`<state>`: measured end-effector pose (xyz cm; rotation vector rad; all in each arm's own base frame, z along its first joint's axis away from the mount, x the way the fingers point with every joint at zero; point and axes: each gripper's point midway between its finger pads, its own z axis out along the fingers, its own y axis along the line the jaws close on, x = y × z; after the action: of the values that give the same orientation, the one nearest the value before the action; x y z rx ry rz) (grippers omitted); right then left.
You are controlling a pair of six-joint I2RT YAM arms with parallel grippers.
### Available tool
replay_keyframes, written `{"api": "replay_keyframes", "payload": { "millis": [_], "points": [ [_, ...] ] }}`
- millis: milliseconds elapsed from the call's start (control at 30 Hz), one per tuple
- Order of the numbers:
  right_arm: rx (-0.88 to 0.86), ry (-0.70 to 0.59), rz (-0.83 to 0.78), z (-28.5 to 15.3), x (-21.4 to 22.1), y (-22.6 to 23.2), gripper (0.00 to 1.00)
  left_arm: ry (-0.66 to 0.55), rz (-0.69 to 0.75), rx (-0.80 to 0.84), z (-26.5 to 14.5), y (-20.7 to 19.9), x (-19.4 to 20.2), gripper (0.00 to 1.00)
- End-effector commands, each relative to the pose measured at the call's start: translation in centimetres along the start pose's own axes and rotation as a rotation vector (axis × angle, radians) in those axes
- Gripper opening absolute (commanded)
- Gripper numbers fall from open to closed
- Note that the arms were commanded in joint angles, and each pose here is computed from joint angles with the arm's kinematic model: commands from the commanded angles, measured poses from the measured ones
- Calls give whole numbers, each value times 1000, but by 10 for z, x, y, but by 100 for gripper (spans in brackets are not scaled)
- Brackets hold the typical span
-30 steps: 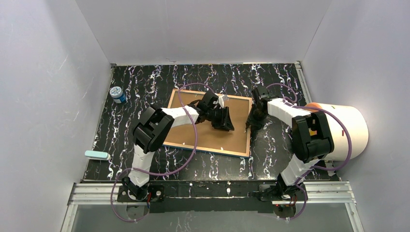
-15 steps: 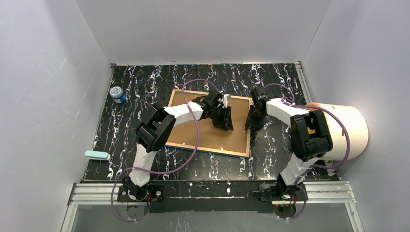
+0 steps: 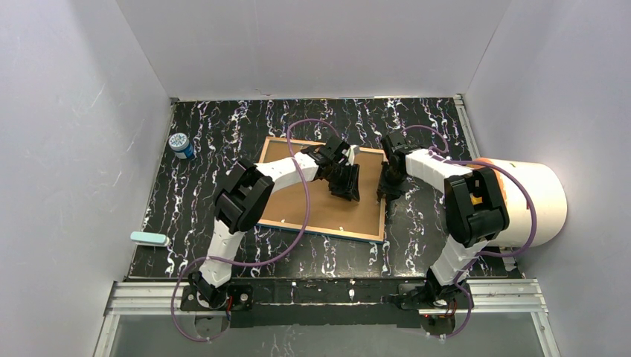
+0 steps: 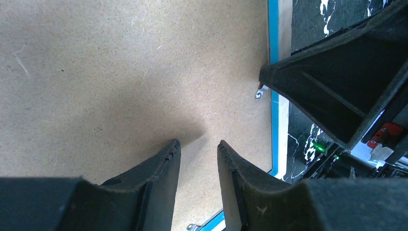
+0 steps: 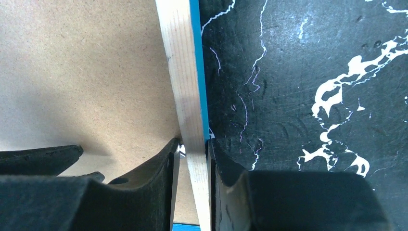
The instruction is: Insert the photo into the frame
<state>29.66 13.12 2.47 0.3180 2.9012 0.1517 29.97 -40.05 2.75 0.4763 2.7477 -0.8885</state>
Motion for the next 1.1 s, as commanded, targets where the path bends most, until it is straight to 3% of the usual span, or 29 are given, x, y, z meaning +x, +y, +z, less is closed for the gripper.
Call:
{"api": "replay_keyframes", "payload": {
  "millis": [0,167,467,733,833,867,1067],
  "points": [
    [1,90,-71,14,24,-4,10,219,-37,-346,25,100,75,35],
    [-46,137,-115,15,33,1,2,218,-39,-348,27,100,74,36],
    [-92,107,-119,10,22,13,1,209,-37,-342,27,98,69,36],
    [-263,29,-210,-6,11,40,1,200,-24,-317,25,91,63,36],
    [-206,-16,-169,-12,-4,34,1,175,-3,-295,20,81,52,37],
    [-177,-22,-127,-15,-12,30,3,160,8,-287,16,76,45,38],
    [-138,-208,-24,-65,-71,30,48,9,57,-215,-28,32,-20,46]
  ]
}}
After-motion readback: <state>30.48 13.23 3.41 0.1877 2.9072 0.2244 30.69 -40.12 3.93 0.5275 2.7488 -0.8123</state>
